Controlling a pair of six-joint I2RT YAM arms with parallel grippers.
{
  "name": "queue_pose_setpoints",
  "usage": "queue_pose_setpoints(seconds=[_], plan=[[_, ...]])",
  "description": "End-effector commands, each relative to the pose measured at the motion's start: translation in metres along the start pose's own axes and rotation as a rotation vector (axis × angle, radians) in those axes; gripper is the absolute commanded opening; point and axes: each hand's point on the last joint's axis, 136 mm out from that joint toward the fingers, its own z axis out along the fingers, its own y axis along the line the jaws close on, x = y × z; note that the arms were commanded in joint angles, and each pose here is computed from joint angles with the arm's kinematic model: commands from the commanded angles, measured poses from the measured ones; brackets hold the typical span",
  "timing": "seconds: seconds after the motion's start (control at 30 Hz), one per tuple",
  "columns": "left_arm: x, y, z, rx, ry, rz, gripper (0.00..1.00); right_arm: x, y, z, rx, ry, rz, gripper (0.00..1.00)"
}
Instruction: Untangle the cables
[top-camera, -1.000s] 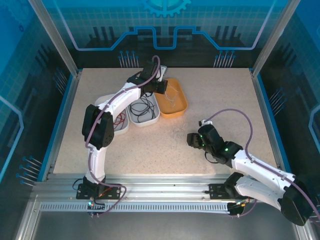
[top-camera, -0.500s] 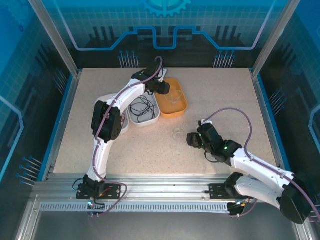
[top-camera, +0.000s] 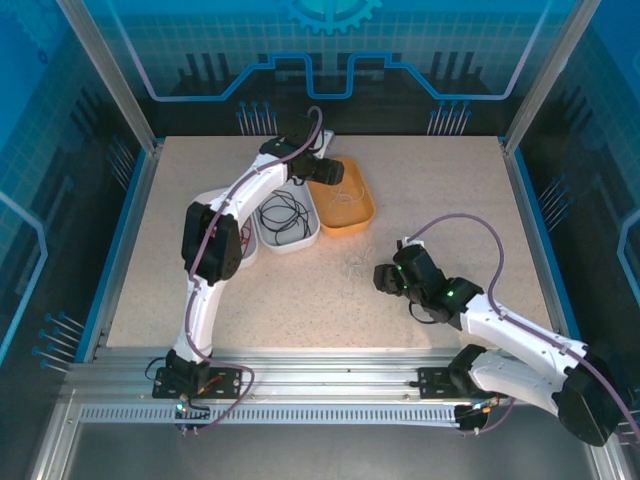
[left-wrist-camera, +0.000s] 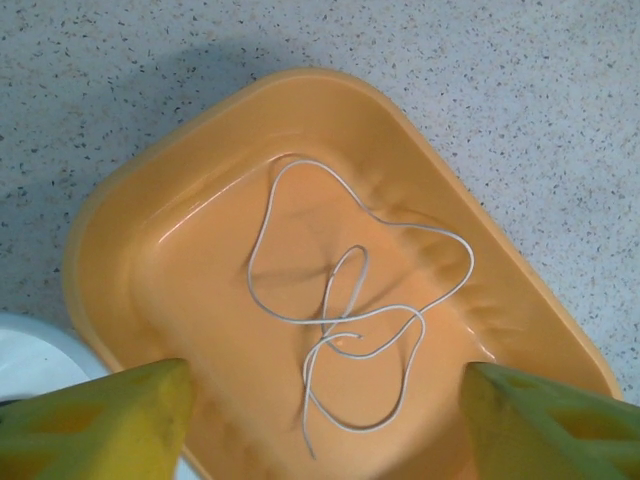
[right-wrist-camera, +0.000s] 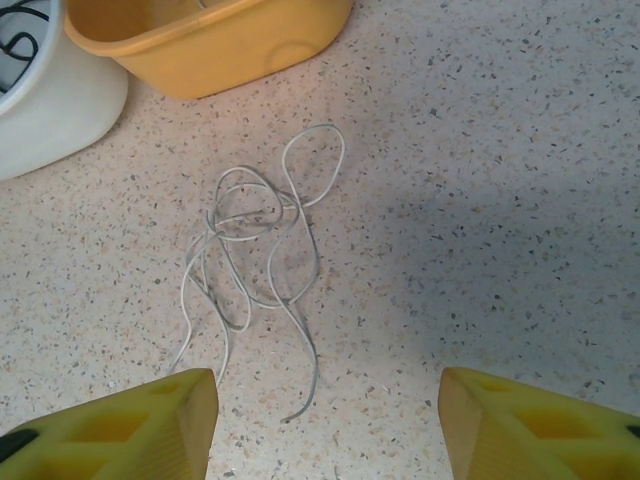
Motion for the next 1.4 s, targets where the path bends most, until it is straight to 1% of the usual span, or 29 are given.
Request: queue_pose_setpoints(seconds=[0.0,0.03,0.2,0.3,0.37,0.43,0.53,0.7,0.73,0.77,0.8,0.93,1.03,1.17,1.37], plan=[[-0.014,-0.015,-0.048,0.059,-0.060,-0.018,0.87,-0.007,-0.002,-0.001,0.025,0.011,0.027,0.59],[-0.014,-0.019,-0.056,0.066,-0.075,-0.018,0.99,-0.007,-0.001,-0.001,0.031,0.019,0.027,0.59],[-0.002,-0.032,-0.097,0.053,-0.163,-0.007,0.99,-0.006,0.002,0.004,0.051,0.070,0.021,0.58],[0.015,-0.038,-0.119,0.021,-0.221,0.014,0.99,-0.008,0.005,0.008,0.063,0.089,0.019,0.57],[0.029,-0.040,-0.132,0.019,-0.269,0.002,0.99,-0.010,0.007,0.012,0.070,0.092,0.024,0.56],[0.045,-0.046,-0.145,0.062,-0.316,-0.035,0.99,-0.015,0.009,0.016,0.076,0.089,0.033,0.55],[0.070,-0.051,-0.156,0.137,-0.333,-0.089,0.99,-0.020,0.009,0.024,0.111,0.093,0.039,0.54],[0.109,-0.041,-0.159,0.155,-0.332,-0.188,0.99,-0.031,0.012,0.041,0.175,0.111,0.030,0.50],[0.117,-0.039,-0.158,0.156,-0.326,-0.212,0.99,-0.027,0.010,0.047,0.191,0.124,0.023,0.50],[0.123,-0.038,-0.157,0.157,-0.326,-0.226,0.99,-0.037,0.015,0.048,0.187,0.107,0.027,0.50],[0.130,-0.037,-0.156,0.161,-0.321,-0.242,0.99,-0.039,0.016,0.052,0.200,0.105,0.023,0.50],[0.154,-0.033,-0.151,0.159,-0.291,-0.272,0.99,-0.042,0.015,0.067,0.252,0.119,0.012,0.49],[0.166,-0.031,-0.149,0.151,-0.271,-0.281,0.99,-0.041,0.017,0.080,0.262,0.141,0.010,0.46],[0.176,-0.027,-0.150,0.142,-0.278,-0.300,0.99,-0.036,0.022,0.099,0.264,0.165,0.019,0.42],[0.187,-0.025,-0.147,0.141,-0.270,-0.313,0.99,-0.033,0.016,0.114,0.312,0.163,0.028,0.36]])
